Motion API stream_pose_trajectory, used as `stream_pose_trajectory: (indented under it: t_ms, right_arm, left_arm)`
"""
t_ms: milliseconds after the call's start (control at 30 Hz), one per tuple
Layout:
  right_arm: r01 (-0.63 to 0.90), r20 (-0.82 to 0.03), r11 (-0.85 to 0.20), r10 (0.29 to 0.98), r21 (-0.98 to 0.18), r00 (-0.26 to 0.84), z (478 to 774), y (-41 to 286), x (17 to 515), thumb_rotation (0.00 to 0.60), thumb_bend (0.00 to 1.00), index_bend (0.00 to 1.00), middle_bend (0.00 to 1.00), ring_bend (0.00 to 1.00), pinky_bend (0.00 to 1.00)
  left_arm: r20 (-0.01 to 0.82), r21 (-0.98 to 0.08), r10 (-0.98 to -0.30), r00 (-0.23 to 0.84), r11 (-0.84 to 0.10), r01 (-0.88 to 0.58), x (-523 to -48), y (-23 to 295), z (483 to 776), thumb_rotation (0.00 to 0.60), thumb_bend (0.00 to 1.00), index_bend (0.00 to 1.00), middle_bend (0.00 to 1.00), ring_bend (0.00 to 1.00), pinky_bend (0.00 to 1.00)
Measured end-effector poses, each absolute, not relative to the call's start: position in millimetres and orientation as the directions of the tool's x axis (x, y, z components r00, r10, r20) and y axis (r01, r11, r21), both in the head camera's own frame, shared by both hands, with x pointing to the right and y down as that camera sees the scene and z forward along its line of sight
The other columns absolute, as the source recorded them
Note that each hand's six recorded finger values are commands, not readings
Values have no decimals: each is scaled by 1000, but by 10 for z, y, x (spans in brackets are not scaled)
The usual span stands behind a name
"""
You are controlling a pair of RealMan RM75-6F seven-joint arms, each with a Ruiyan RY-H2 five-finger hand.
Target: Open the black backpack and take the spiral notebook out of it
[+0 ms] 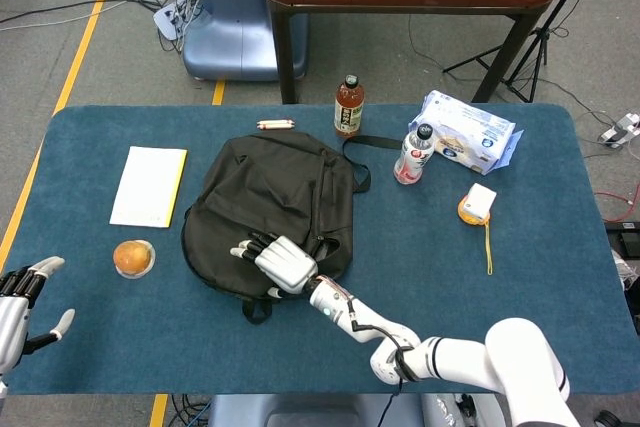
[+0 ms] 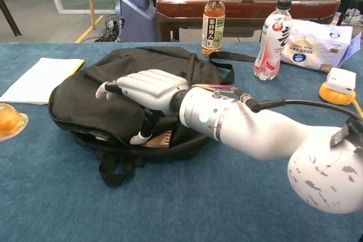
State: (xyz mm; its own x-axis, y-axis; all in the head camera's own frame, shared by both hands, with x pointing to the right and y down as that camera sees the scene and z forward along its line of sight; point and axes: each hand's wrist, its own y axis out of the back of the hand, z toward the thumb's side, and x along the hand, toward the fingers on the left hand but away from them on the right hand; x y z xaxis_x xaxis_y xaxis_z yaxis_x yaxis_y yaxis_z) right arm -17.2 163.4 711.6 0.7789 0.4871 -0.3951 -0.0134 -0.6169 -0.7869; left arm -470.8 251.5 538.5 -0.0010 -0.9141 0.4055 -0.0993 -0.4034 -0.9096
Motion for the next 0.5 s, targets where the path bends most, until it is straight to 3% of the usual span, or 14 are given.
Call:
stream_pose_trajectory:
  t_ms: [333, 500]
  right_arm:
    - [18, -390, -589, 557, -808, 733, 7242, 1473, -275, 600, 426, 341, 312, 200, 316]
    - [45, -384, -582, 589, -812, 711, 7284, 1417, -337, 600, 504, 541, 442, 286, 392]
  left_arm:
    - [411, -906, -911, -5, -408, -109, -4728, 2522, 5397, 600, 269, 190, 206, 198, 177]
    - [415, -904, -910, -6, -412, -114, -4740, 2527, 5402, 600, 269, 190, 206, 198, 177]
